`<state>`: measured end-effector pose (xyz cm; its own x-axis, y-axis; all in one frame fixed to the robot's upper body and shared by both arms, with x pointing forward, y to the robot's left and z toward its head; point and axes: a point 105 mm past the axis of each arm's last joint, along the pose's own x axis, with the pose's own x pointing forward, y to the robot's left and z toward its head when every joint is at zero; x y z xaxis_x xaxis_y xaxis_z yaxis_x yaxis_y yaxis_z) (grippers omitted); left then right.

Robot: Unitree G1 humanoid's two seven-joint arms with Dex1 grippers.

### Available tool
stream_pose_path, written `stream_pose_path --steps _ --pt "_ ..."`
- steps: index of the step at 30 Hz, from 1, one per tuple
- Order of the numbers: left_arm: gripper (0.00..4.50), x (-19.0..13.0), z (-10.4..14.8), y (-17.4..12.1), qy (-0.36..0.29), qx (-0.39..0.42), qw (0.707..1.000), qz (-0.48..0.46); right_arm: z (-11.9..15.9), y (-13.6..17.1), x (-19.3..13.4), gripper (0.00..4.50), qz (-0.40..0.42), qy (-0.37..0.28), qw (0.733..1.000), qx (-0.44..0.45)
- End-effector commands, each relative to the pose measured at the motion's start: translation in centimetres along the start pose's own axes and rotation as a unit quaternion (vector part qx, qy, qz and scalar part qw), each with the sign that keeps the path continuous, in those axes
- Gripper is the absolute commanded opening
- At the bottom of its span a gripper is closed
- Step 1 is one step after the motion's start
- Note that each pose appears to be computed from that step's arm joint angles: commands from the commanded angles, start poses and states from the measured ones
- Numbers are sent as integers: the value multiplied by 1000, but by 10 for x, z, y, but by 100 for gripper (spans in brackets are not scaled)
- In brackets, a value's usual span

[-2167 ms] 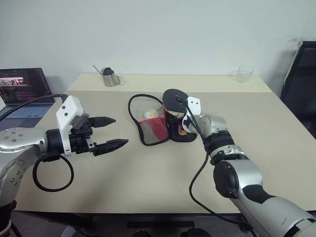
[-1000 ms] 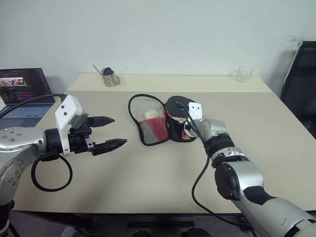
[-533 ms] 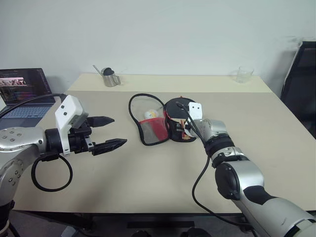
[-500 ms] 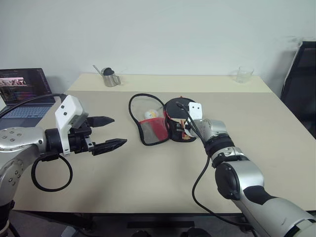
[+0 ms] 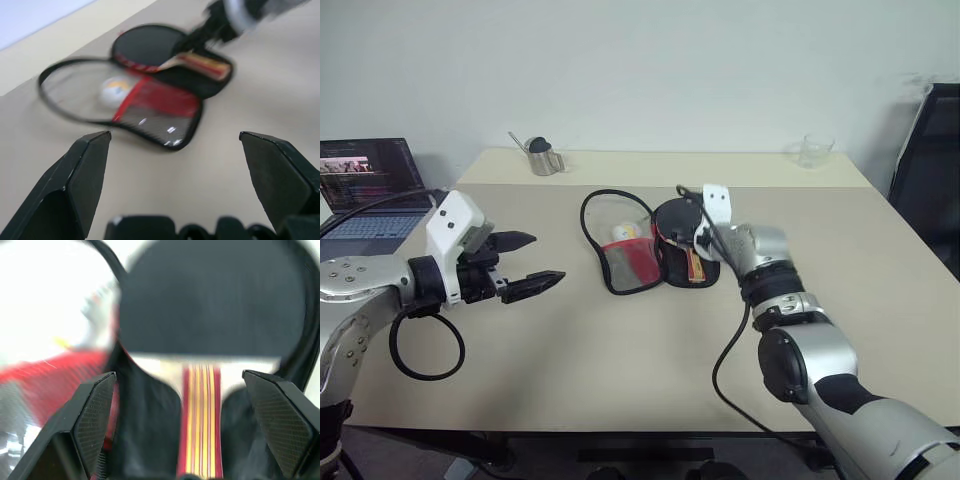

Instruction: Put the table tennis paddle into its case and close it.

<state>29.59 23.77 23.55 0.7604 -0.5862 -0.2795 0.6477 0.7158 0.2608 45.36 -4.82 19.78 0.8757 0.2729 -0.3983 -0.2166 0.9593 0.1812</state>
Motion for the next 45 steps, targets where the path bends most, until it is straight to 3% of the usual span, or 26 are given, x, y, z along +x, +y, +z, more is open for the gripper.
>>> stream_pose_path --steps 1,7,12,18,23,34,40,45 --pt "450 1 -6 22 4 -3 999 51 36 6 -23 446 19 -45 998 -30" --pt "450 16 -49 60 21 -91 985 144 35 -30 -33 446 -15 -51 998 -36" --pt "450 56 -67 51 -3 -156 982 107 38 -43 -39 446 -36 -60 997 -42" --pt "450 100 -50 37 -45 -203 977 47 48 -40 -44 446 -34 -78 995 -53" --pt "450 140 -48 31 -41 -273 959 64 44 -45 -44 446 -42 -75 995 -53" --pt "450 151 -65 19 -36 -295 952 73 44 -57 -45 446 -62 -80 994 -34" --pt "450 178 -52 7 -46 -309 948 57 47 -59 -46 446 -64 -85 994 -32" --pt "292 179 -39 8 -70 -308 948 45 46 -61 -47 450 -68 -85 994 -30"
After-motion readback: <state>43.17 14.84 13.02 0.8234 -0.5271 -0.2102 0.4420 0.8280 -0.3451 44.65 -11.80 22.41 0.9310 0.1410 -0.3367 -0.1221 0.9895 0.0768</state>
